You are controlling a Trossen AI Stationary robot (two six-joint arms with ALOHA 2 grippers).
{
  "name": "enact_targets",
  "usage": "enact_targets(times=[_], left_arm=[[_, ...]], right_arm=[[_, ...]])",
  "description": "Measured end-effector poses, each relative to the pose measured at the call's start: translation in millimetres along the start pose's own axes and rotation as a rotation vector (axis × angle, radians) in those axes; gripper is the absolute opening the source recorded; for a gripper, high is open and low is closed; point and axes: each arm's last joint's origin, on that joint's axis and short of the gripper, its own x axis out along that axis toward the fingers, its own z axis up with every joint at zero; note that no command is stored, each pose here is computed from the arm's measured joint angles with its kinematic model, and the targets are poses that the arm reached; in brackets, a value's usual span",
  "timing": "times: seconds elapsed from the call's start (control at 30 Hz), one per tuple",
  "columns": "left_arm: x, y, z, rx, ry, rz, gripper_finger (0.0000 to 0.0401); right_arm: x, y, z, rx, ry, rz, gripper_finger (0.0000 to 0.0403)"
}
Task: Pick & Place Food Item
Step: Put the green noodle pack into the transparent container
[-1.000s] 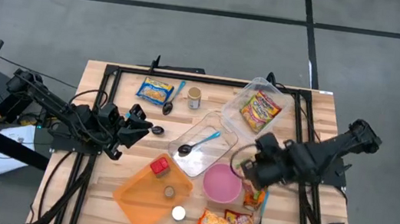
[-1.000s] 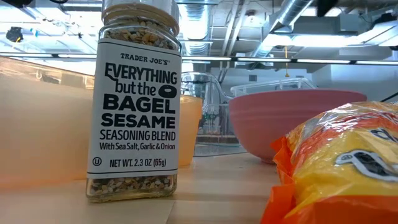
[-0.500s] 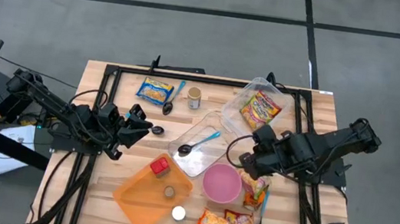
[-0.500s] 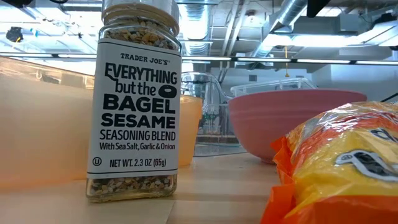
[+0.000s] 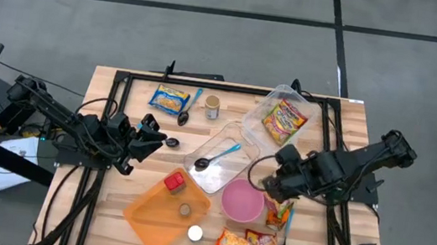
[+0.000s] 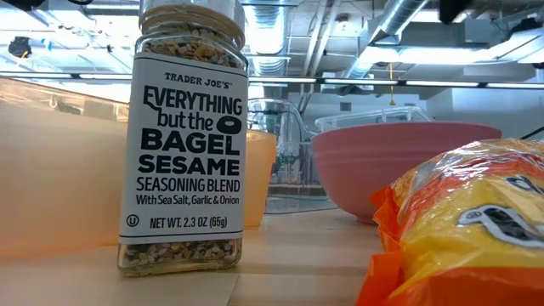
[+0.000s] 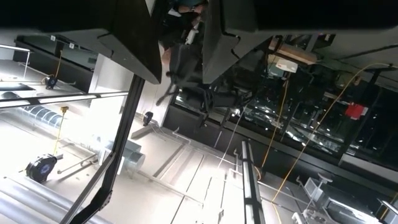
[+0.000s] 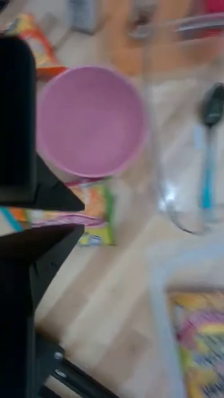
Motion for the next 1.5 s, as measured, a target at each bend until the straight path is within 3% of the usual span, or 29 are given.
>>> enact_targets(times=[0.27, 0.4, 0.53, 0.7, 0.87, 1.03, 1.2, 1.5], left_arm=[[0, 0, 0, 0.003, 0.003, 0.0, 0.0112], [0, 0, 0, 0.003, 0.003, 0.0, 0.0112], [0, 0, 0, 0.001, 0.003, 0.0, 0.0112], [0, 0, 0, -0.006, 0.002, 0.0, 0.0112], [0, 0, 0, -0.024, 0.0, 0.0, 0.0112], [0, 0, 0, -0.031, -0.001, 0.006, 0.0112], [0, 1, 0, -0.036, -0.007, 0.022, 0.0112], [0, 1, 1, -0.037, -0.012, 0.03, 0.0112]], right_arm=[[43, 5, -30, -0.019, 0.158, -0.036, 0.0174], [66, -1, -42, 0.024, 0.224, 0.018, 0.0212], [85, -19, -52, 0.097, 0.252, 0.084, 0.021], [99, -50, -60, 0.161, 0.265, 0.164, 0.0178], [115, -77, -62, 0.155, 0.278, 0.178, 0.0166], [133, -86, -60, 0.111, 0.286, 0.228, 0.0181], [149, -93, -58, 0.075, 0.284, 0.198, 0.0195], [175, -99, -62, 0.072, 0.282, 0.269, 0.0193]])
